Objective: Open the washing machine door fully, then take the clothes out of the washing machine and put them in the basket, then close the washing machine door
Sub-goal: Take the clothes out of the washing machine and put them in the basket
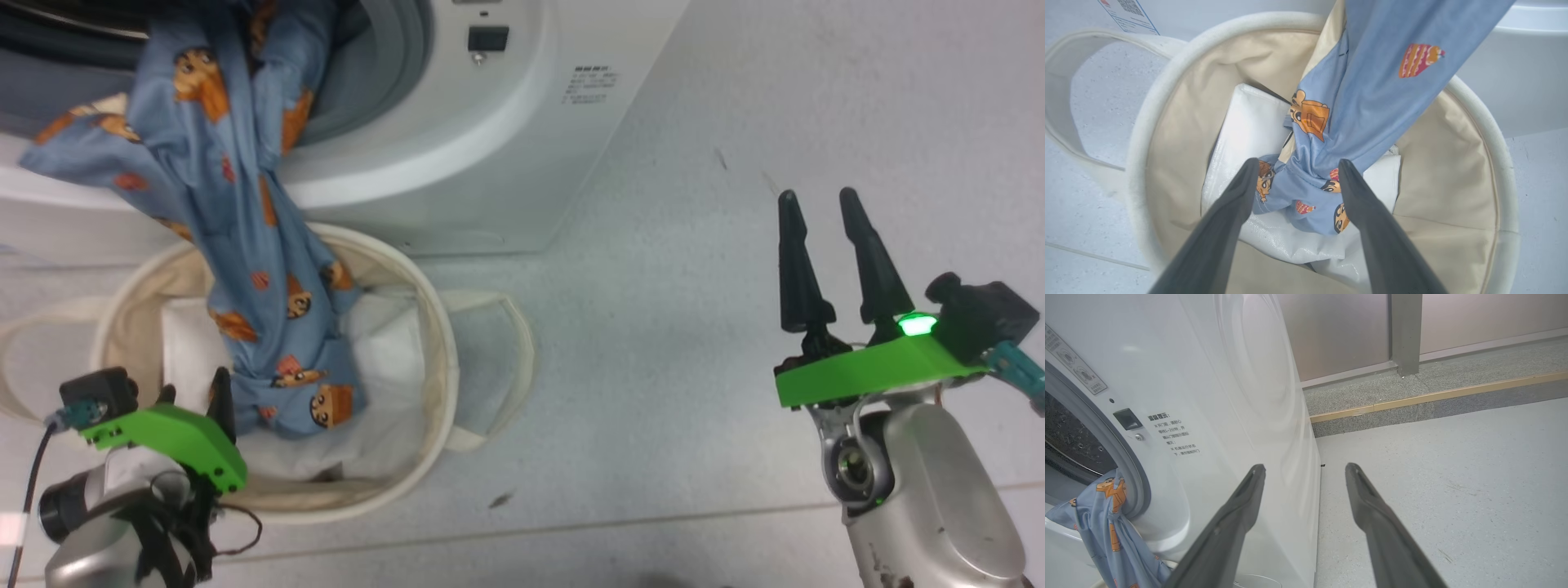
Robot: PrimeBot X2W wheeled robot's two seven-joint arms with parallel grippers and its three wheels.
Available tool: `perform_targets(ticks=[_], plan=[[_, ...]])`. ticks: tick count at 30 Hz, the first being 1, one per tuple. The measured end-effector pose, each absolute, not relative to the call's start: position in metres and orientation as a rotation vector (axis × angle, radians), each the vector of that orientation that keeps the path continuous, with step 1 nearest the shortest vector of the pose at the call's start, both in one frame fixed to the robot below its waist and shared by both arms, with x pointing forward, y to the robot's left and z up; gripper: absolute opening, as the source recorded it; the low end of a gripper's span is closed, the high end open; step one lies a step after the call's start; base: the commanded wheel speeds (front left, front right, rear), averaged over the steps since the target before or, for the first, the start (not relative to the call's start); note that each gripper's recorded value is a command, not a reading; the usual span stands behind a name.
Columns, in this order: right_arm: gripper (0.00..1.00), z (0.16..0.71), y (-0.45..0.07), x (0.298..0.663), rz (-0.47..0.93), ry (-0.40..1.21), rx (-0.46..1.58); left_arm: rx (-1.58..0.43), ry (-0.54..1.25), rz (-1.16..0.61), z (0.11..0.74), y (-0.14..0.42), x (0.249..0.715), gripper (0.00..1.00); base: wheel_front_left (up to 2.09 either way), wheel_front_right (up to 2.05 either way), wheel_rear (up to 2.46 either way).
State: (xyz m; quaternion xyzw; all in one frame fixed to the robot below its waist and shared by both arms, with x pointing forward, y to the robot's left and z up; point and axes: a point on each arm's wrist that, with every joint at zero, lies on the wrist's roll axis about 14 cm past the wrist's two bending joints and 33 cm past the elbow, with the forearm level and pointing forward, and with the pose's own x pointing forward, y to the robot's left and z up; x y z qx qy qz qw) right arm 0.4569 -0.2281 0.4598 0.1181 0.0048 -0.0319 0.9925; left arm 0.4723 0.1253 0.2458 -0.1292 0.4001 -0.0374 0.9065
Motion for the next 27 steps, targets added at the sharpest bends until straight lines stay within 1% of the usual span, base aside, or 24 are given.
perform_targets(ticks=[9,17,27], plan=[[1.00,0.479,-0.211,0.441,-0.021,-0.017,0.267,-0.224,0.691,-0.098,0.296,0.140,0.473,1.00,0.00,0.00,0.00],[1.00,0.499,-0.200,0.417,0.008,-0.054,0.293,-0.183,0.427,-0.137,0.381,0.157,0.491,1.00,0.00,0.00,0.00],[1.00,0.517,-0.187,0.394,0.042,-0.096,0.315,-0.169,0.149,-0.168,0.467,0.164,0.472,1.00,0.00,0.00,0.00]])
